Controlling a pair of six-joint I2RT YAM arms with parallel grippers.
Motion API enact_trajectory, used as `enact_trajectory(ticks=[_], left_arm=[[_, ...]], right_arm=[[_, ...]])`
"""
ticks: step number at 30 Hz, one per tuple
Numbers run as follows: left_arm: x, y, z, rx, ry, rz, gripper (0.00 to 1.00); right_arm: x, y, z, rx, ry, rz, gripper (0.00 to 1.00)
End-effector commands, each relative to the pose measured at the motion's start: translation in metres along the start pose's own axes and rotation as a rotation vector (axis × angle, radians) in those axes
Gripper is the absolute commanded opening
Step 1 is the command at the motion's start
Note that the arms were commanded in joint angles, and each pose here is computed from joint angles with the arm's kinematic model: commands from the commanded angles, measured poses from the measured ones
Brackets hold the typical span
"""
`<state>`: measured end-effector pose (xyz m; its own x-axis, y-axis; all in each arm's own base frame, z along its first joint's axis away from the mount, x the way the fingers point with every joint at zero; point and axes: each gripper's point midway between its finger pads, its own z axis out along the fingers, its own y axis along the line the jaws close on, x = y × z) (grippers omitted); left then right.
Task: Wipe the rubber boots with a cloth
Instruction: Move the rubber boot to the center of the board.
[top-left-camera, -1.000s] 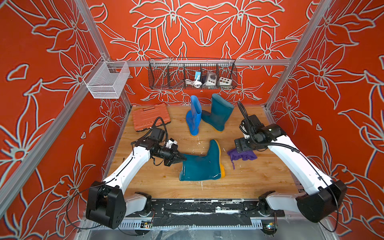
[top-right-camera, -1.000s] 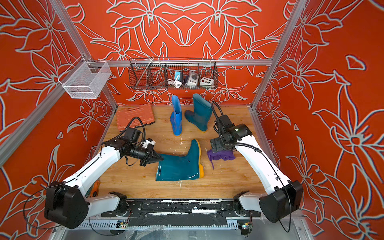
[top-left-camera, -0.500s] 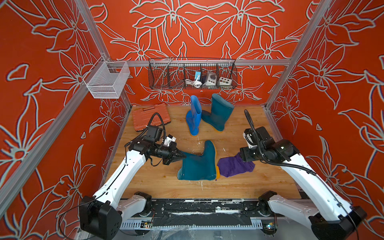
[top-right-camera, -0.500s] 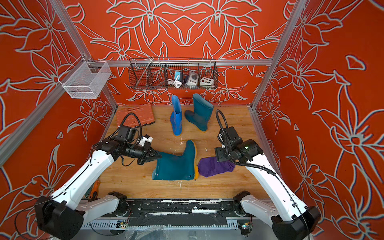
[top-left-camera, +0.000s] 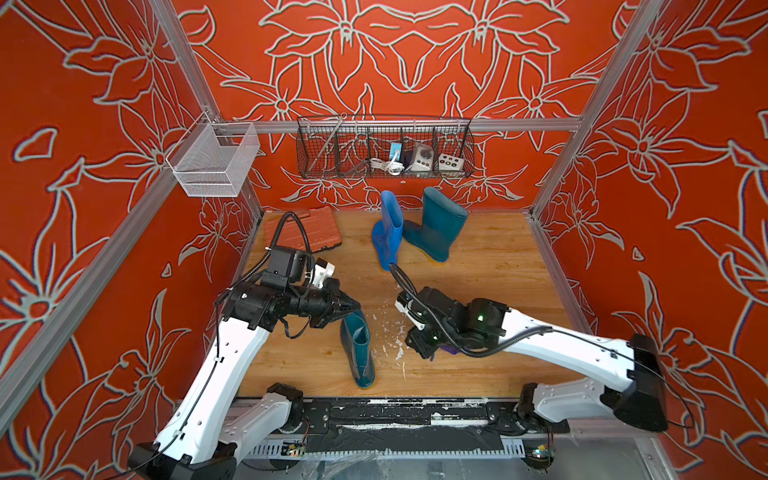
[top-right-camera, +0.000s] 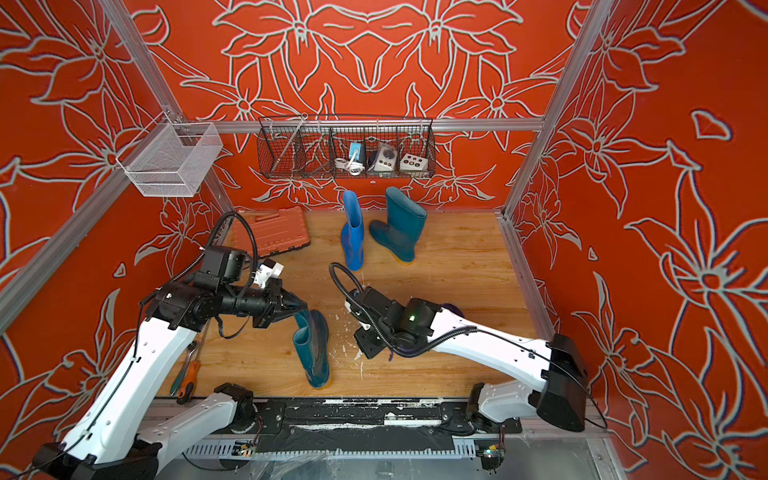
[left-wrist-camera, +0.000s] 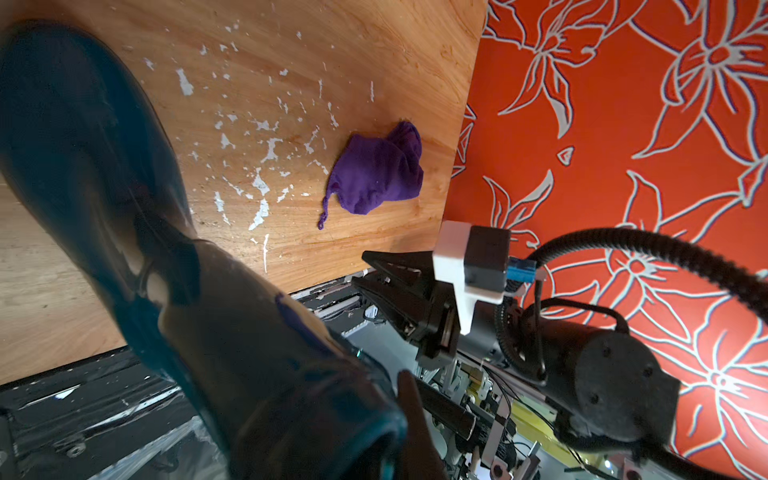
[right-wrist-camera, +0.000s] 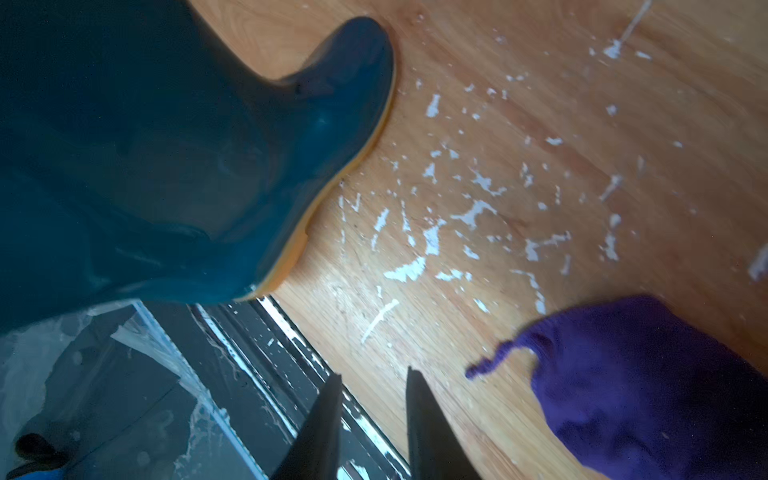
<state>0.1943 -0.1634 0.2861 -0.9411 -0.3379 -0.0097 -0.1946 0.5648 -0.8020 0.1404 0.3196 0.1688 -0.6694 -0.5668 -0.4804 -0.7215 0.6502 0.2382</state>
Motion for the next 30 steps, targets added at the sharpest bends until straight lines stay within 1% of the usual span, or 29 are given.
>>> enact_trajectory(ticks=[1,6,9,12,16,24,26,27,28,29,30], left_arm=[[-0.021,-0.007,-0.006,-0.031,-0.075,0.056,0.0],[-0.047,-0.01,-0.008,-0.088,-0.118,0.081,0.0],[-0.068,-0.016,-0.01,-0.114,-0.145,0.095,0.0],[-0.092,-0.023,-0.007,-0.123,-0.156,0.101,0.0],[-0.124,-0.031,0.003,-0.121,-0.159,0.103,0.0],[-0.174,-0.041,0.027,-0.118,-0.134,0.101,0.0],[-0.182,-0.038,0.033,-0.13,-0.127,0.104,0.0],[-0.185,-0.035,0.036,-0.144,-0.124,0.111,0.0],[-0.188,-0.032,0.036,-0.163,-0.13,0.124,0.03],[-0.19,-0.029,0.037,-0.178,-0.134,0.135,0.1],[-0.191,-0.026,0.036,-0.194,-0.143,0.15,0.2]], right_arm=[[-0.032,0.024,-0.001,-0.086,-0.077,-0.063,0.28],[-0.046,0.025,0.01,-0.073,-0.07,-0.105,0.28],[-0.056,0.017,0.015,-0.054,-0.062,-0.106,0.28],[-0.068,-0.001,0.013,-0.018,-0.067,-0.081,0.28],[-0.081,-0.031,0.002,0.023,-0.093,-0.033,0.29],[-0.085,-0.091,-0.028,0.128,-0.139,0.051,0.29],[-0.082,-0.103,-0.036,0.172,-0.156,0.06,0.35],[-0.08,-0.111,-0.041,0.201,-0.167,0.067,0.42],[-0.078,-0.12,-0.047,0.24,-0.178,0.077,0.52],[-0.076,-0.127,-0.053,0.274,-0.194,0.085,0.6],[-0.073,-0.139,-0.061,0.33,-0.211,0.096,0.68]])
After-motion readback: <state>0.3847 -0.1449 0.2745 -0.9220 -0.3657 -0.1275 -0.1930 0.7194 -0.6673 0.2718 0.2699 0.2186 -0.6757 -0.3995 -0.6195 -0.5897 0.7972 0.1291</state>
